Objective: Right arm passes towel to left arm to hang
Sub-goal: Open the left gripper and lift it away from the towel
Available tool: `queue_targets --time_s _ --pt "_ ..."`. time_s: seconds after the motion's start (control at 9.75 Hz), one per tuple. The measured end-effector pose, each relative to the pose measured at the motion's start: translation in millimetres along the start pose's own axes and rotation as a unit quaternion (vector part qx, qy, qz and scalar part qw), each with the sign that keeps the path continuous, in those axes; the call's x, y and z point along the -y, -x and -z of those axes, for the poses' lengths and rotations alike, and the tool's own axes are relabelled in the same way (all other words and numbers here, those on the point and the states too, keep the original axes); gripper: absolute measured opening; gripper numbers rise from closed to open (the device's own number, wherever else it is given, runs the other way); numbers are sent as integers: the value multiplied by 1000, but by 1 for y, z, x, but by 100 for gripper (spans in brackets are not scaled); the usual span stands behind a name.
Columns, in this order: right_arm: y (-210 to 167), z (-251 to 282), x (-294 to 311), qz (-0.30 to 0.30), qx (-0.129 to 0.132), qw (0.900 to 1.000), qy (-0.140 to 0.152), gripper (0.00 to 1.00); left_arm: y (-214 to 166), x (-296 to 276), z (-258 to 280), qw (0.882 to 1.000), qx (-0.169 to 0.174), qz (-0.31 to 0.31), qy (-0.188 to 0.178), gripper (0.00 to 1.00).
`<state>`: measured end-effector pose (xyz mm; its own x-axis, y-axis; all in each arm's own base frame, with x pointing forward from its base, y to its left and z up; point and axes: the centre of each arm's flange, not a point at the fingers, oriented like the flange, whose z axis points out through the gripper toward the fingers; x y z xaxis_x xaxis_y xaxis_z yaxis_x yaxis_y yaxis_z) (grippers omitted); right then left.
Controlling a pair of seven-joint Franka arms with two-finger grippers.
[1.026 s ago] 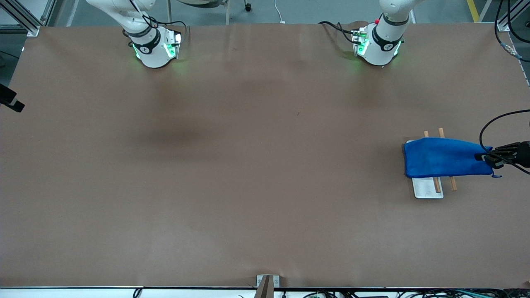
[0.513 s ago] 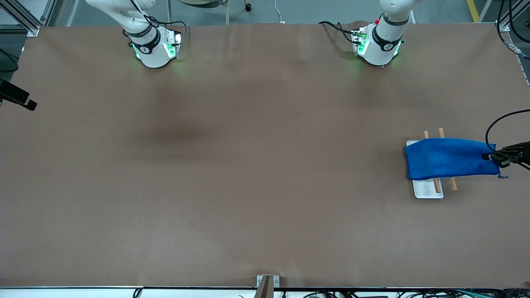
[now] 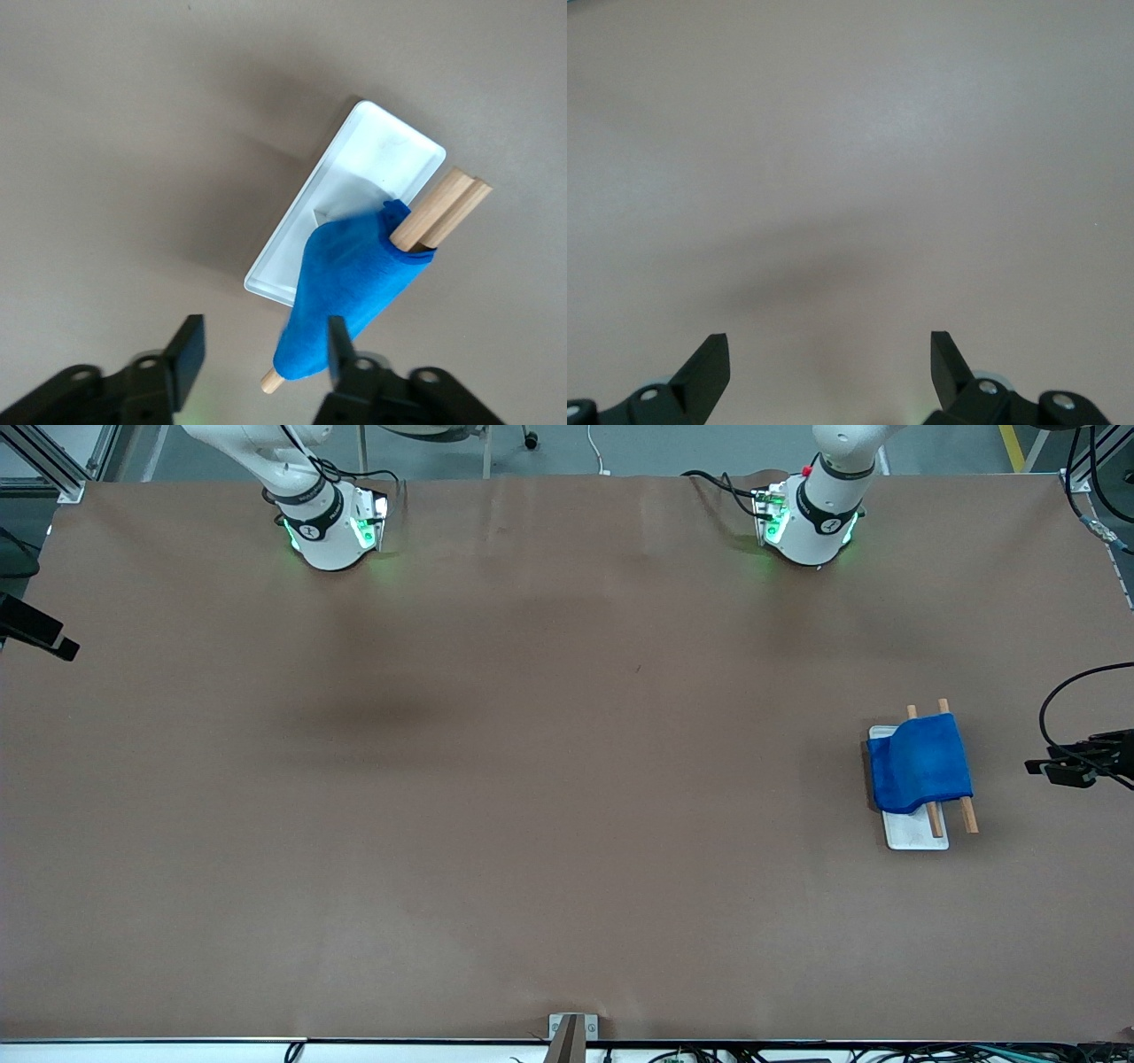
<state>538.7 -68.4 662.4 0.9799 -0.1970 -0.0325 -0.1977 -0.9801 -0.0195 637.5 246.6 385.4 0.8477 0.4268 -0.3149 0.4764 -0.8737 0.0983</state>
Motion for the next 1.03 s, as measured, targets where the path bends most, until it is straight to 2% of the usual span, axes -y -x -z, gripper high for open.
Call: queue_targets --time_s 0.21,0.31,1.03 --pt "8 12 -3 9 10 1000 3 100 19 -14 40 1000 -29 -10 -3 97" --pt "9 15 -3 10 11 1000 3 100 32 -26 58 999 -40 -20 -5 100" --pt "9 14 -3 11 13 1000 3 100 138 -127 156 988 -106 -108 -17 100"
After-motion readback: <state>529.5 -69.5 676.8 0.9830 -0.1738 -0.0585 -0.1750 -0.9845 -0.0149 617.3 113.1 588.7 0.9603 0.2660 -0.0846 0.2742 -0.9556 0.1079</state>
